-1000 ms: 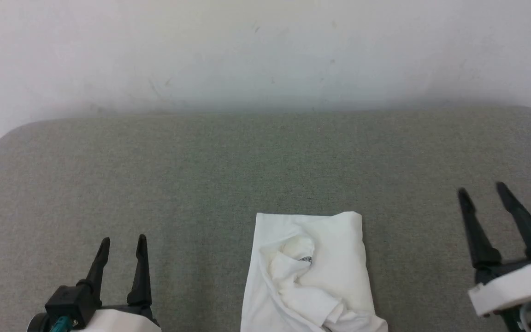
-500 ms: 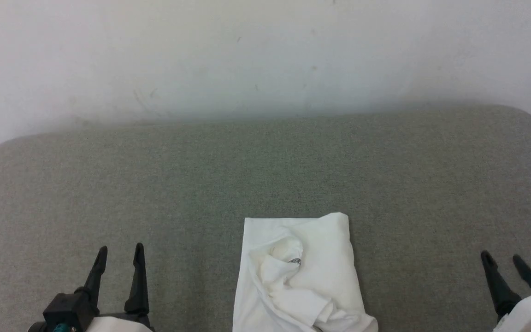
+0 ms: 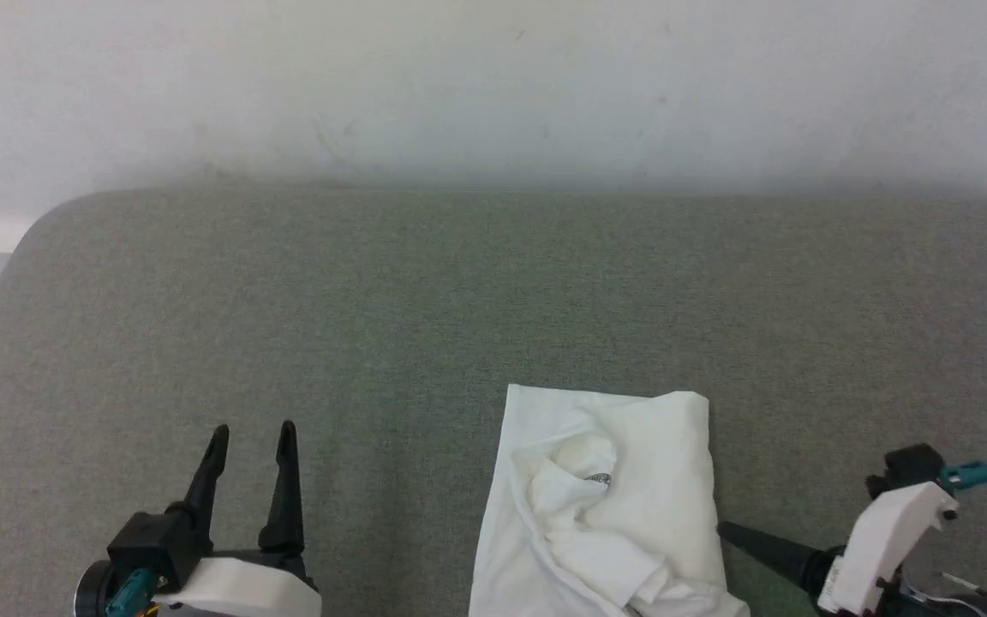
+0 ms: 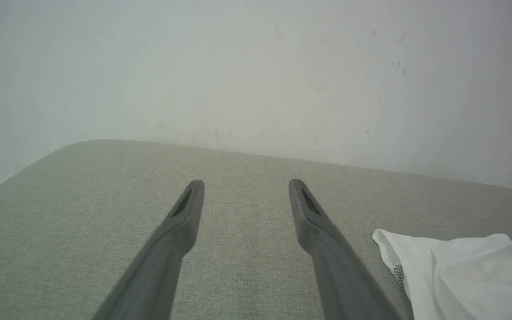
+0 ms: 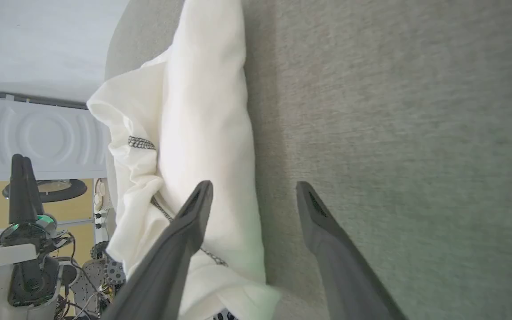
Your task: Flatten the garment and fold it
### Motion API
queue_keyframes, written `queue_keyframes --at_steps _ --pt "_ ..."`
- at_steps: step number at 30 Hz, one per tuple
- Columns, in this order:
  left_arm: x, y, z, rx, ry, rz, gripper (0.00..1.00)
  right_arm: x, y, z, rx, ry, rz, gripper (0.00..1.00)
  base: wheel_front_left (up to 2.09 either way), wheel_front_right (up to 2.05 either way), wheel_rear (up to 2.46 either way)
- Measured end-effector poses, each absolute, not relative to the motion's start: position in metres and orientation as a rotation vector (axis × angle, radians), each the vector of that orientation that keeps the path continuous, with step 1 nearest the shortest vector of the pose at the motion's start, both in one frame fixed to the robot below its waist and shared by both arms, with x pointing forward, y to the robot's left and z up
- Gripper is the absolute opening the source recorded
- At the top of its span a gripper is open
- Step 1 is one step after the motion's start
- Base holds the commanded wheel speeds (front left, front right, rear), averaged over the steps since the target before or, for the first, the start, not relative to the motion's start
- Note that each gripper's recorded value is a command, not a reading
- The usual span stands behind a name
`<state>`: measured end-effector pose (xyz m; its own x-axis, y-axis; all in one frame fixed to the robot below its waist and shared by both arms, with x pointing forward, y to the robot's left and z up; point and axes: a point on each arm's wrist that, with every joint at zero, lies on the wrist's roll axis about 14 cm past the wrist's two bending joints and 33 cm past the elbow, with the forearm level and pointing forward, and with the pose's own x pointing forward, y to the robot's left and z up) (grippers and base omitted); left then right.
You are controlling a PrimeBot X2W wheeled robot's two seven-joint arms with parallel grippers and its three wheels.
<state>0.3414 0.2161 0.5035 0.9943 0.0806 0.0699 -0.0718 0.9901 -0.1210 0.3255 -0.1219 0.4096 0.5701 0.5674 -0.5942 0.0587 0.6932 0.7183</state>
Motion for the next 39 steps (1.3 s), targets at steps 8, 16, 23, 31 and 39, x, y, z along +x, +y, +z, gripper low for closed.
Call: queue_keyframes --at_steps 8,16,23,31,39 --pt "0.341 0.227 0.498 -0.124 -0.059 0.117 1.0 0.33 -0.074 0.385 0.783 1.075 0.43 0.72 0.0 0.0 0.0" --pt "0.342 0.229 0.496 -0.114 -0.054 0.125 1.0 0.35 -0.073 0.396 0.484 0.996 0.499 0.0 0.0 0.0 0.0" --pt "0.351 0.215 0.501 -0.115 -0.069 0.079 1.0 0.372 -0.103 0.449 -0.101 0.757 0.569 0.0 0.0 0.0 0.0" --pt "0.371 0.18 0.511 -0.122 -0.099 -0.034 1.0 0.362 -0.143 0.479 -0.309 0.708 0.518 0.0 0.0 0.0 0.0" --pt "0.4 0.124 0.525 -0.125 -0.144 -0.202 1.0 0.35 -0.228 0.474 -0.28 0.747 0.287 0.0 0.0 0.0 0.0"
